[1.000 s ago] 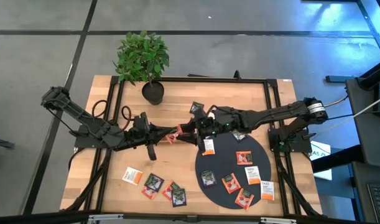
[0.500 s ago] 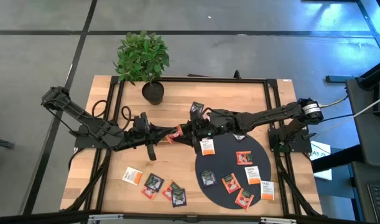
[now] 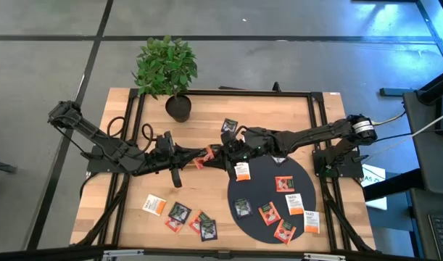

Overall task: Pick & Place Tea
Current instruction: Put the orange tea bag into the right section of the wooden organizer

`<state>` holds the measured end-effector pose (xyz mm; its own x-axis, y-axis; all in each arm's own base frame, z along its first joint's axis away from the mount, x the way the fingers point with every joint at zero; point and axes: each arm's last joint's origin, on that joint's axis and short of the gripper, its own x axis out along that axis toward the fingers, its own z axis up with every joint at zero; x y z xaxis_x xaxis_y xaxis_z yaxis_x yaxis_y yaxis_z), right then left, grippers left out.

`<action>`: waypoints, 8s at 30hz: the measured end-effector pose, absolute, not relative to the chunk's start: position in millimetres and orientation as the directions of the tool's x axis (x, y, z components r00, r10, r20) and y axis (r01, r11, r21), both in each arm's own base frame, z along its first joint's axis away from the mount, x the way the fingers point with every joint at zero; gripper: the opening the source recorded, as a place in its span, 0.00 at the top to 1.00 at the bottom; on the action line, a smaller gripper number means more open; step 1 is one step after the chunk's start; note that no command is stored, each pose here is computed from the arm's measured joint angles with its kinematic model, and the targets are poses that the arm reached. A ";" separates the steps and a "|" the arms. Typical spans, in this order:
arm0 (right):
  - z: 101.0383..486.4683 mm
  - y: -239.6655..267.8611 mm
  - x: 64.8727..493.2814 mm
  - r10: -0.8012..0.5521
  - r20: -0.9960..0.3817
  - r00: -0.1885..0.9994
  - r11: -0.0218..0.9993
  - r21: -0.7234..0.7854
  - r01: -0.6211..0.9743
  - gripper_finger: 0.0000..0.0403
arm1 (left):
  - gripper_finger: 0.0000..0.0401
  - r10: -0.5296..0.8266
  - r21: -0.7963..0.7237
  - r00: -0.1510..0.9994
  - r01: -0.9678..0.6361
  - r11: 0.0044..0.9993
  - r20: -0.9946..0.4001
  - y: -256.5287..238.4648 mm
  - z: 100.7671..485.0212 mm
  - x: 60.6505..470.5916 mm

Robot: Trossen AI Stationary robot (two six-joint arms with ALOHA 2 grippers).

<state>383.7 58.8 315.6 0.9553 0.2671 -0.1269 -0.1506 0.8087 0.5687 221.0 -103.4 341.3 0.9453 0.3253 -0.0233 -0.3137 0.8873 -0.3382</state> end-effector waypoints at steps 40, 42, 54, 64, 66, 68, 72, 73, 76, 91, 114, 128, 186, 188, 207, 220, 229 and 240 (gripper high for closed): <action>376.1 38.8 373.3 0.251 -0.457 0.853 0.962 0.215 -0.168 0.33 | 0.99 0.113 -0.267 0.971 -0.168 0.949 -0.209 -109.5 320.8 219.2; 370.5 44.0 378.4 0.255 -0.463 0.849 0.962 0.210 -0.174 0.33 | 0.99 0.119 -0.266 0.970 -0.174 0.948 -0.211 -108.2 320.6 219.8; 342.8 58.7 400.0 0.334 -0.490 0.805 0.930 0.312 -0.195 0.34 | 0.99 0.129 -0.247 0.964 -0.186 0.951 -0.231 -106.4 318.3 219.9; 336.6 58.9 406.7 0.340 -0.482 0.808 0.923 0.334 -0.189 0.65 | 0.99 0.126 -0.236 0.961 -0.185 0.954 -0.247 -106.5 316.6 219.4; 337.0 58.9 407.0 0.341 -0.478 0.810 0.923 0.334 -0.191 0.74 | 0.99 0.126 -0.232 0.960 -0.186 0.955 -0.251 -106.4 316.1 219.2; 337.8 59.0 407.4 0.342 -0.469 0.814 0.922 0.334 -0.195 0.83 | 0.99 0.126 -0.233 0.960 -0.186 0.955 -0.250 -106.4 316.2 219.3; 337.6 59.1 407.3 0.341 -0.472 0.813 0.923 0.333 -0.194 0.98 | 0.99 0.125 -0.234 0.960 -0.185 0.955 -0.250 -106.5 316.3 219.3; 337.5 59.1 407.2 0.341 -0.473 0.813 0.922 0.335 -0.192 0.98 | 0.99 0.125 -0.234 0.960 -0.185 0.954 -0.249 -106.4 316.4 219.3; 336.8 58.3 407.1 0.323 -0.481 0.815 0.923 0.350 -0.160 0.97 | 0.98 0.125 -0.233 0.960 -0.185 0.955 -0.250 -106.7 316.2 219.1; 334.2 28.3 375.5 0.226 -0.558 0.799 0.966 0.237 -0.108 0.99 | 0.69 0.085 -0.250 0.982 -0.125 0.960 -0.167 -117.9 341.0 170.1; 195.2 -45.0 381.5 0.078 -0.621 0.780 0.997 0.042 -0.066 0.99 | 0.67 0.173 -0.114 0.965 -0.198 0.974 -0.198 -139.9 323.3 176.2; 181.7 -45.9 385.3 0.065 -0.647 0.759 0.998 0.024 -0.065 0.95 | 0.67 0.177 -0.100 0.962 -0.201 0.974 -0.209 -142.2 319.5 179.9; 214.9 -43.4 423.5 0.043 -0.825 0.563 0.982 -0.068 -0.174 0.69 | 0.67 0.176 -0.092 0.957 -0.201 0.975 -0.230 -141.7 316.8 179.0; 214.9 -44.9 423.6 -0.013 -0.828 0.561 0.981 -0.120 -0.154 0.69 | 0.67 0.177 -0.088 0.956 -0.202 0.975 -0.233 -141.6 316.4 178.9; 209.4 -46.0 426.0 0.017 -0.827 0.562 0.984 -0.085 -0.154 0.82 | 0.66 0.186 -0.055 0.949 -0.206 0.977 -0.253 -140.6 313.4 178.0; 219.1 -59.1 422.9 0.102 -0.794 0.599 0.994 0.101 -0.035 0.99 | 0.66 0.188 -0.047 0.948 -0.207 0.977 -0.258 -140.3 312.8 177.8; 234.8 -56.0 389.1 0.076 -0.626 0.776 0.979 0.194 0.061 1.00 | 0.67 0.167 -0.055 0.944 -0.190 0.980 -0.283 -140.4 310.3 177.0; 188.4 -45.3 355.7 0.003 -0.470 0.883 0.957 0.258 0.134 1.00 | 0.66 0.185 -0.041 0.940 -0.205 0.978 -0.285 -139.3 309.3 177.0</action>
